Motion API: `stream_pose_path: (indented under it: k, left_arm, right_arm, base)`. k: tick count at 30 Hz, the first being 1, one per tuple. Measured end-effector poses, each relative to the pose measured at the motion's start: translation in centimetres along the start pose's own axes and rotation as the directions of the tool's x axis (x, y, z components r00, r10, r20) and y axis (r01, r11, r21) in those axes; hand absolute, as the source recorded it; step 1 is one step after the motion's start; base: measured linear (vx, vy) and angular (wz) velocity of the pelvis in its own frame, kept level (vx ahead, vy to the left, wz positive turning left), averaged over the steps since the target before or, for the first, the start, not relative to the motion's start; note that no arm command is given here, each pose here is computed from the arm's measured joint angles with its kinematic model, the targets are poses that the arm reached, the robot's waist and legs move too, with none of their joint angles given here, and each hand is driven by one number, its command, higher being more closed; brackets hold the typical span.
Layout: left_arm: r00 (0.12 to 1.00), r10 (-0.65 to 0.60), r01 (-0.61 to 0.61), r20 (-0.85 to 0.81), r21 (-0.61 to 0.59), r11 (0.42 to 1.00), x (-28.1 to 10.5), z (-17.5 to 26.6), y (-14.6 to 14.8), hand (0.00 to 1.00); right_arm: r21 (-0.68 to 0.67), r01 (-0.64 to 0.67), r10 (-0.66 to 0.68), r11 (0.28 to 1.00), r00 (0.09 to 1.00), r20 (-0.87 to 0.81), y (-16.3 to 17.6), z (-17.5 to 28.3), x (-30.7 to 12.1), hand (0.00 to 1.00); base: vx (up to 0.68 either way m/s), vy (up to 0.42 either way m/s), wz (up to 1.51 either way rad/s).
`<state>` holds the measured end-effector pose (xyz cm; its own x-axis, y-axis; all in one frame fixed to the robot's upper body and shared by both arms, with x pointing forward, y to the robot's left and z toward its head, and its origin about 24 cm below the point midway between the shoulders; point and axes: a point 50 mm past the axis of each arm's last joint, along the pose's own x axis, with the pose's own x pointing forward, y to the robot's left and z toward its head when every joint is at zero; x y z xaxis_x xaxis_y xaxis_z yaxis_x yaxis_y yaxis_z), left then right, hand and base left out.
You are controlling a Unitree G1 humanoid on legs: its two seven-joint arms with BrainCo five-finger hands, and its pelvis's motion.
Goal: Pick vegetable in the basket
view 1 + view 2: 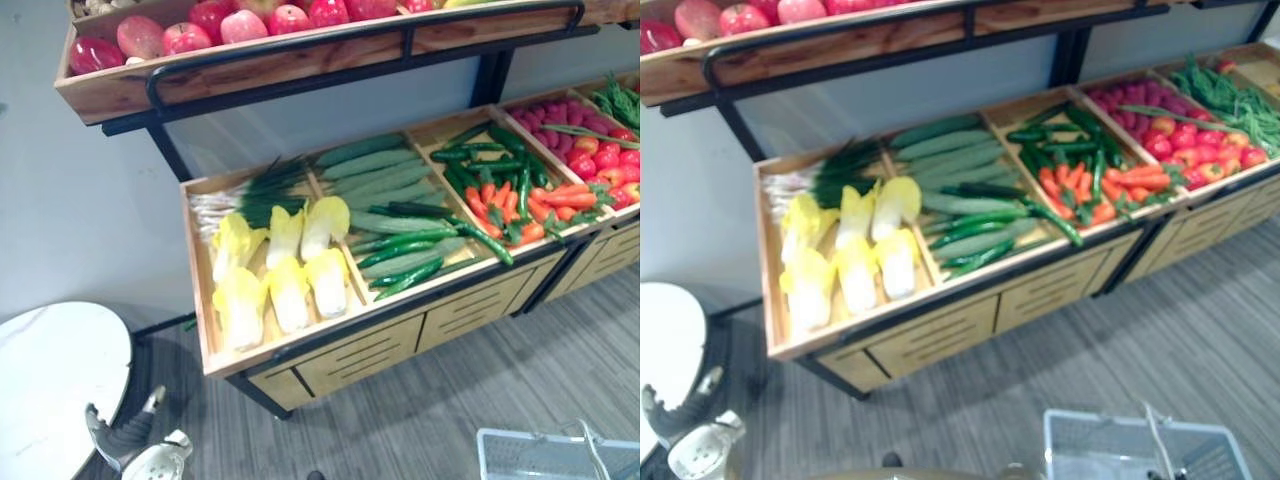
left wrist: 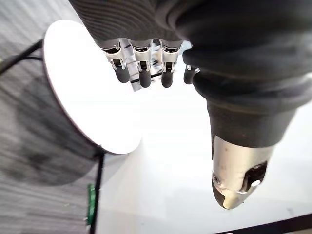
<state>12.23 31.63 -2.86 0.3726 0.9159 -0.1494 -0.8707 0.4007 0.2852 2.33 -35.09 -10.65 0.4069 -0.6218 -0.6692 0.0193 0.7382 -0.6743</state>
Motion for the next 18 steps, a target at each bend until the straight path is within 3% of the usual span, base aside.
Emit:
stream_pose_path:
  k: [8,18]
  left_arm:
    - [0.995,-0.03,0.029,0.099,0.009,1.0,-0.8,2.0,-1.7,0.0]
    - [0.988,-0.105,0.105,0.113,0.01,0.994,-0.7,2.8,-4.9,0.0]
  right_arm:
    - [0.012,-0.018,0.018,1.0,1.0,0.004,1.1,0.5,0.0,1.0]
    - [-0.068,-0.071,0.078,0.995,0.991,0.106,2.7,3.7,0.6,1.0]
  base:
    - [0.04,0.003,-0.03]
    - [0.04,0.005,-0.16]
